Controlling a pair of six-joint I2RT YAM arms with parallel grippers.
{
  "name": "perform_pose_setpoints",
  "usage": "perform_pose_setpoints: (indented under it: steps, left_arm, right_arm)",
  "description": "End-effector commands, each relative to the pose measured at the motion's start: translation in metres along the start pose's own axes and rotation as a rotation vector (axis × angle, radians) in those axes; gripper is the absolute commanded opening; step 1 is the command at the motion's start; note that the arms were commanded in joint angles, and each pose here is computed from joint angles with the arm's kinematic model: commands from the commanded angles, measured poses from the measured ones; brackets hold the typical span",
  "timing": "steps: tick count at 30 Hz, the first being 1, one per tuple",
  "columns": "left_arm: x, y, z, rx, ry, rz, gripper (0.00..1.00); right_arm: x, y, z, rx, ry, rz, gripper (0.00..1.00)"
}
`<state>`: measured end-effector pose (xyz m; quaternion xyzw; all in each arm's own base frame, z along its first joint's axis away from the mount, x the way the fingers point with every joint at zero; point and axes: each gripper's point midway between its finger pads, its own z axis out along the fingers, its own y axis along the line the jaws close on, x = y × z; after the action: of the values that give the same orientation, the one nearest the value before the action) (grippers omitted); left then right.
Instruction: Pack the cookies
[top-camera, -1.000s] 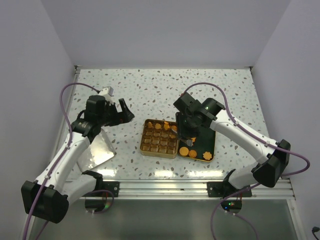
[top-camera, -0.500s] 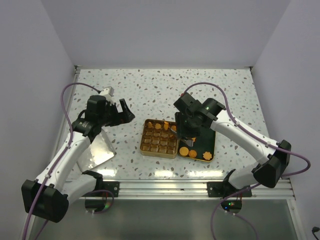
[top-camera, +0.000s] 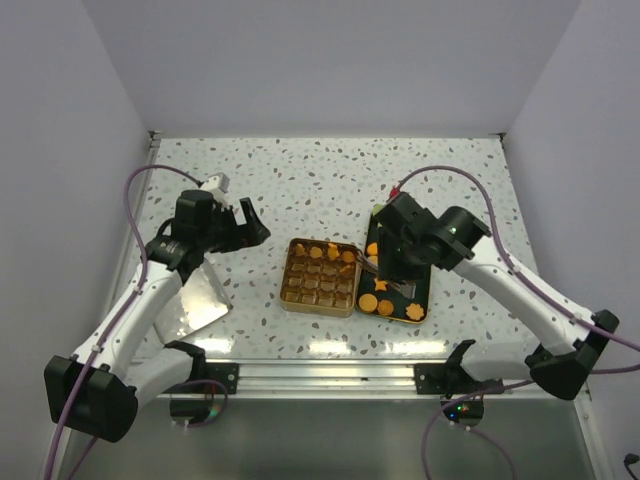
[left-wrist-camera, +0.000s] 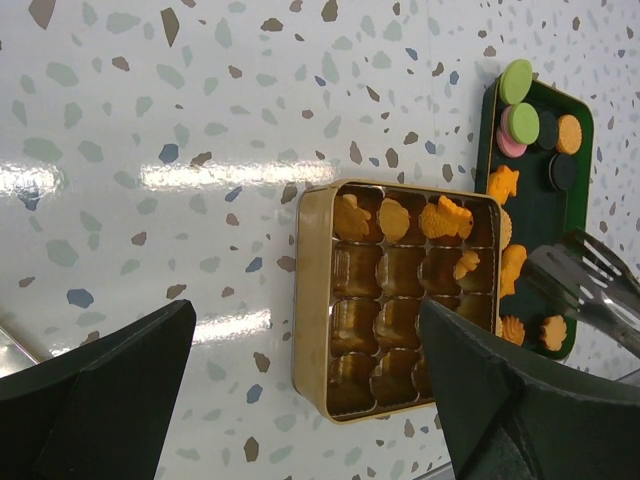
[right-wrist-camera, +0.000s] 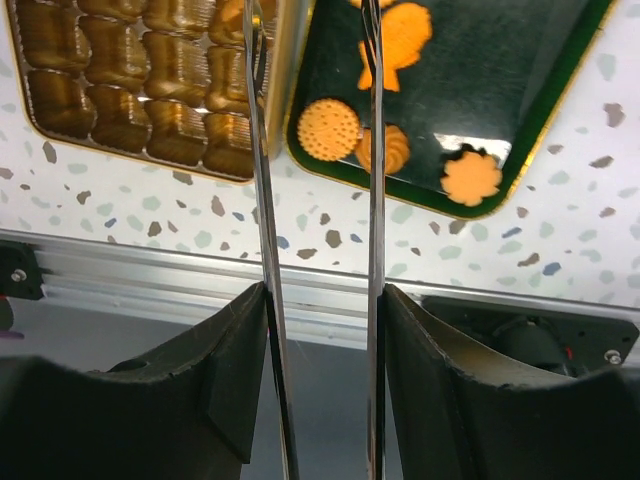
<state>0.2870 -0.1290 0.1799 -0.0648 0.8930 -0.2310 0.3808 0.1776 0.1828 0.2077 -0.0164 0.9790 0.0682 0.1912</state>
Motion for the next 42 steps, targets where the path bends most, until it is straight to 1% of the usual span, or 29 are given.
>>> perform_pose_setpoints:
  steps: [1,5,14,17,24,27,29,31,33,36,37,38,40,42]
  left_arm:
    - [-0.019,-0.013,-0.004,0.037,-0.056,0.019,1.00]
    - [-0.016,-0.014,0.000,0.049,-0.050,0.020,1.00]
    - [-0.014,-0.016,0.007,0.067,-0.038,0.023,1.00]
    - [-0.013,-0.015,0.007,0.068,-0.034,0.024,1.00]
    - [-0.009,-0.012,0.007,0.061,-0.028,0.030,1.00]
    - [-0.007,-0.011,0.007,0.060,-0.025,0.030,1.00]
    - [-0.007,-0.011,0.007,0.060,-0.026,0.032,1.00]
    - [-0.006,-0.011,0.007,0.060,-0.025,0.033,1.00]
    - [-0.006,-0.011,0.007,0.059,-0.024,0.036,1.00]
    - [-0.006,-0.011,0.007,0.059,-0.020,0.037,1.00]
    - [-0.005,-0.010,0.007,0.058,-0.018,0.036,1.00]
    - [-0.004,-0.010,0.007,0.060,-0.018,0.038,1.00]
    - [-0.003,-0.010,0.006,0.059,-0.015,0.038,1.00]
    - [-0.003,-0.010,0.005,0.060,-0.020,0.041,1.00]
  right_arm:
    - [0.017,-0.042,-0.021,0.081,-0.024,0.051,0.51]
    - [0.041,-0.069,-0.025,0.130,0.011,0.091,0.51]
    - [0.081,-0.094,-0.023,0.194,0.111,0.145,0.51]
    - [0.089,-0.100,-0.024,0.219,0.133,0.149,0.51]
    - [0.103,-0.104,-0.020,0.222,0.175,0.160,0.52]
    - [0.103,-0.107,-0.017,0.242,0.169,0.164,0.52]
    - [0.093,-0.105,-0.018,0.247,0.140,0.164,0.49]
    - [0.082,-0.097,-0.020,0.203,0.100,0.159,0.48]
    - [0.080,-0.095,-0.023,0.192,0.098,0.156,0.48]
    - [0.097,-0.092,-0.019,0.161,0.169,0.140,0.46]
    - [0.098,-0.087,-0.015,0.127,0.169,0.140,0.46]
    - [0.105,-0.079,-0.015,0.077,0.205,0.143,0.45]
    - [0.112,-0.072,-0.007,0.026,0.221,0.152,0.45]
    - [0.119,-0.073,-0.003,0.037,0.253,0.149,0.44]
